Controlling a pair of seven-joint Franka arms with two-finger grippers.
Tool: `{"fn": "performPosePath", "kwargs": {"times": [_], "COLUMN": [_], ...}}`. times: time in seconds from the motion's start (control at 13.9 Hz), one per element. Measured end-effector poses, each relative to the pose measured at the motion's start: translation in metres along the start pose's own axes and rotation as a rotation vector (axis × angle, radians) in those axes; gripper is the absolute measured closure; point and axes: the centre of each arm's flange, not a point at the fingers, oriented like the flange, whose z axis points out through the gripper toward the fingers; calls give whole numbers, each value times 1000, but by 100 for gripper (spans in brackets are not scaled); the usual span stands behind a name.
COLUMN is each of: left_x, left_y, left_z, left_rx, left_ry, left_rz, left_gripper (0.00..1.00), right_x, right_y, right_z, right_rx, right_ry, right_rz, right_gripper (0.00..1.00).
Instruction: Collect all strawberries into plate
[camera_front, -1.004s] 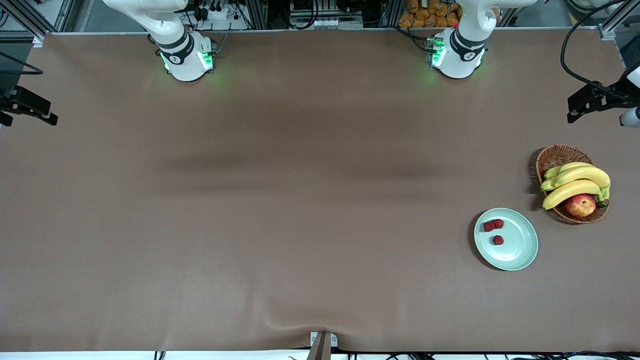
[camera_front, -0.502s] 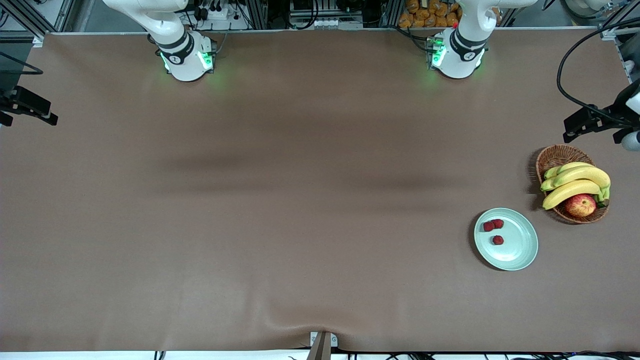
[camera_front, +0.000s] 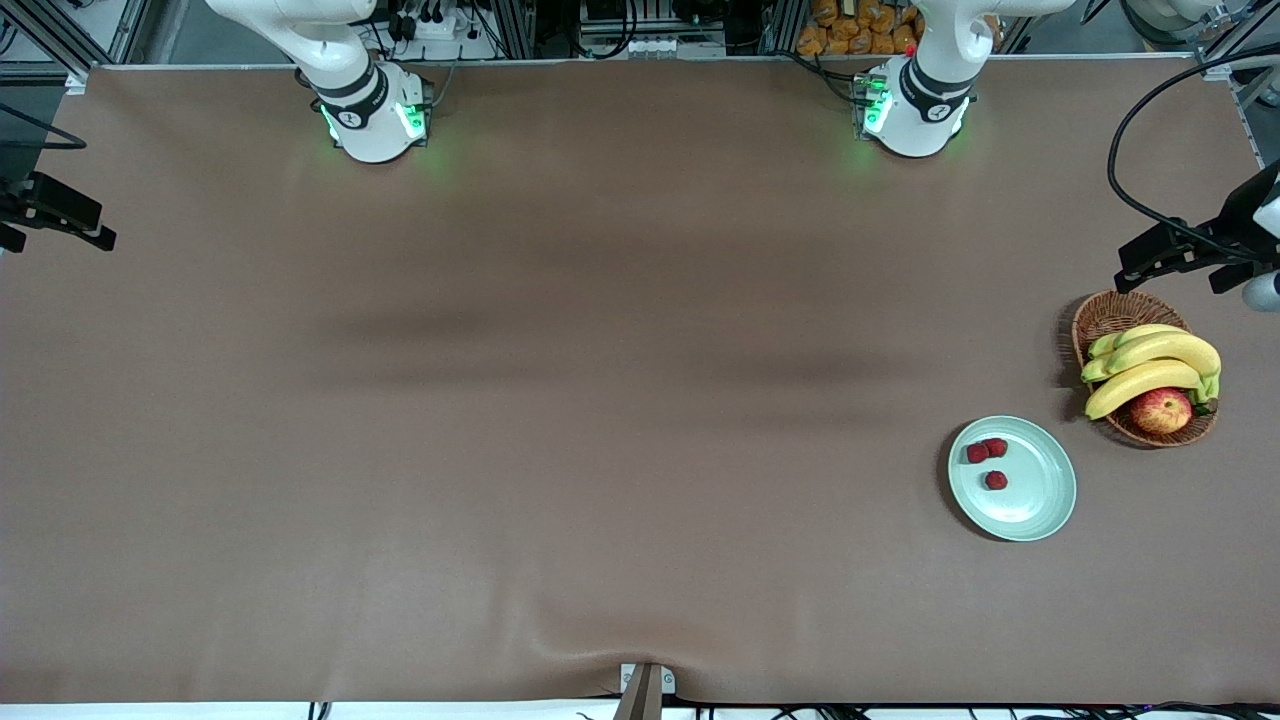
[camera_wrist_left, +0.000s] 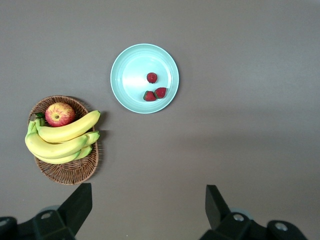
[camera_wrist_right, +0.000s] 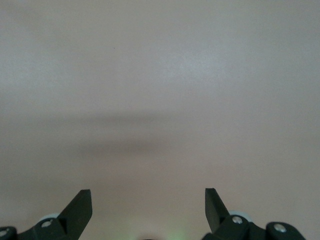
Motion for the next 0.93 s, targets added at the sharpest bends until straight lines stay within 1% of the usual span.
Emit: {"fn": "performPosePath", "kwargs": {"times": [0.93], "left_x": [1], "left_y": [-1], "left_z": [3], "left_rx": [0], "left_ry": [-5], "left_rz": [-1], "left_gripper": [0], "right_x": [0], "right_y": [0], "right_z": [0], "right_rx": [0], "right_ry": [-1], "right_rz": [0], "right_gripper": [0]}}
